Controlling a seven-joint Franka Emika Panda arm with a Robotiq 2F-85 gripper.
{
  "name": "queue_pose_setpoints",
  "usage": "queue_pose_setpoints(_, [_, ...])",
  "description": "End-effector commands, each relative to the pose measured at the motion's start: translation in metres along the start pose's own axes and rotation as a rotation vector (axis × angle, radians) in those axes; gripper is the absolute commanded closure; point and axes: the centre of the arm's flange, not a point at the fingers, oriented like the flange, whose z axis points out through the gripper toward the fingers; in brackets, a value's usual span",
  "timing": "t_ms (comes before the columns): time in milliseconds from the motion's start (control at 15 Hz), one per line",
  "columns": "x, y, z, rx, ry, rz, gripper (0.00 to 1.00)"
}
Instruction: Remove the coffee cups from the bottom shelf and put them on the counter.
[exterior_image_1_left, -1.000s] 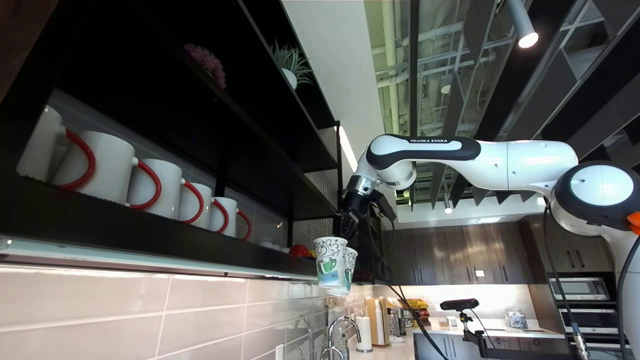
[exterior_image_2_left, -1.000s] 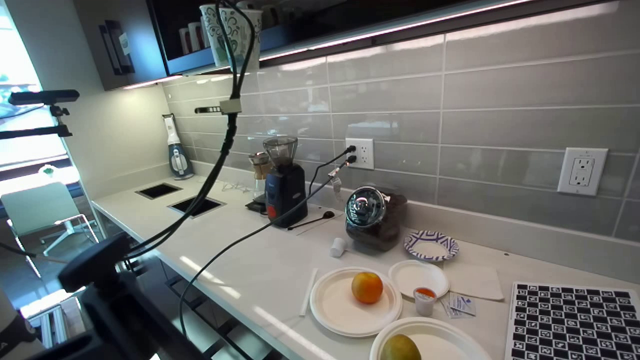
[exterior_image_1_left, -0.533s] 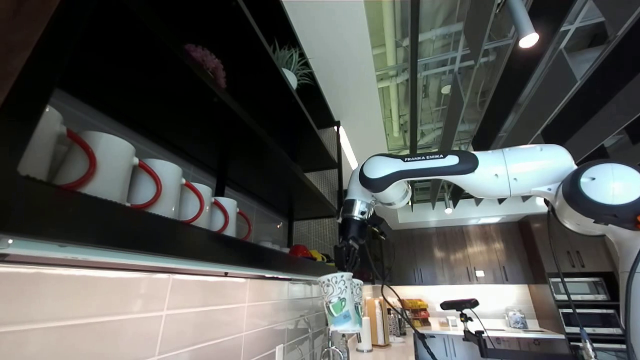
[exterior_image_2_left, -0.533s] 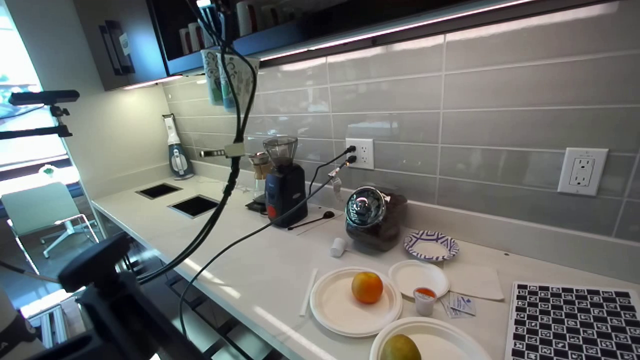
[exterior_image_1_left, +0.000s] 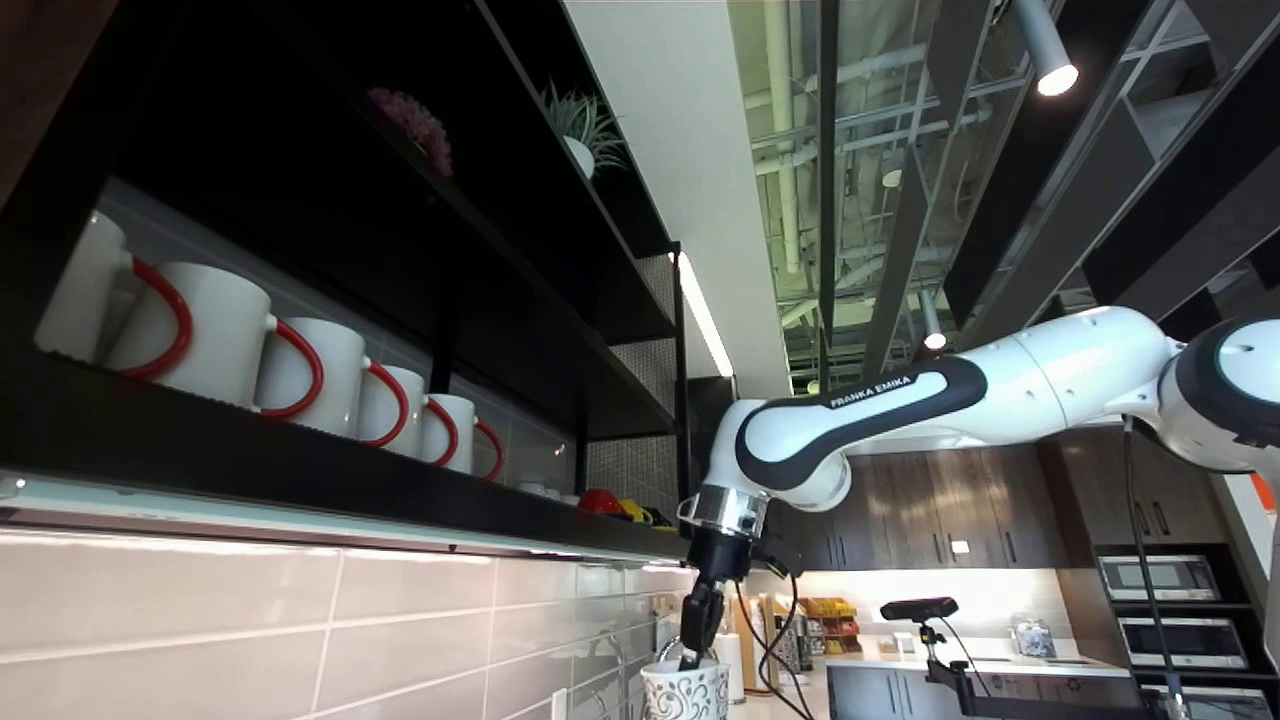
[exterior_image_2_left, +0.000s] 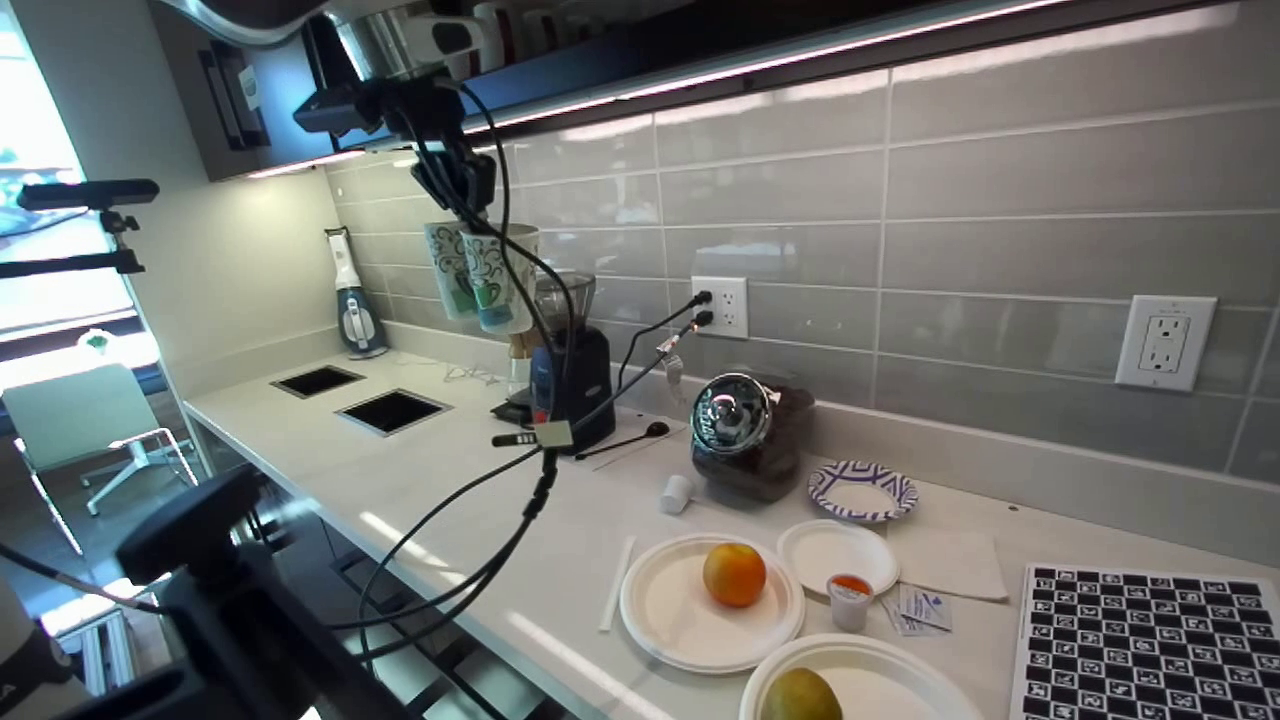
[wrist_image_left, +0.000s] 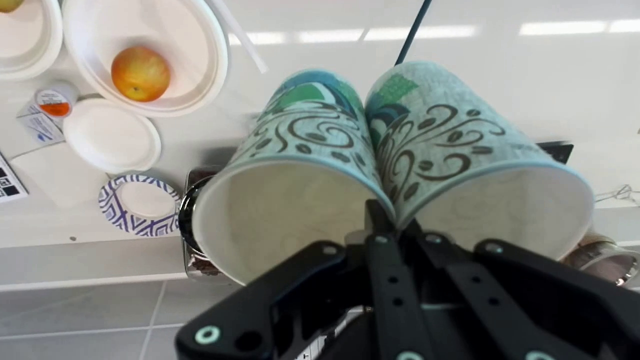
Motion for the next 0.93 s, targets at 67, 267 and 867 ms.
queue_pose_setpoints(67, [-0.037,0.008,0.046,-0.006,0.102,-0.068,0.99])
queue_pose_setpoints(267, [-0.046,0.019,0.075,0.006,0.11,-0.09,0.99])
queue_pose_setpoints(867, [-0.049,0.024,0.098,0.007,0.032,-0.087,0.99])
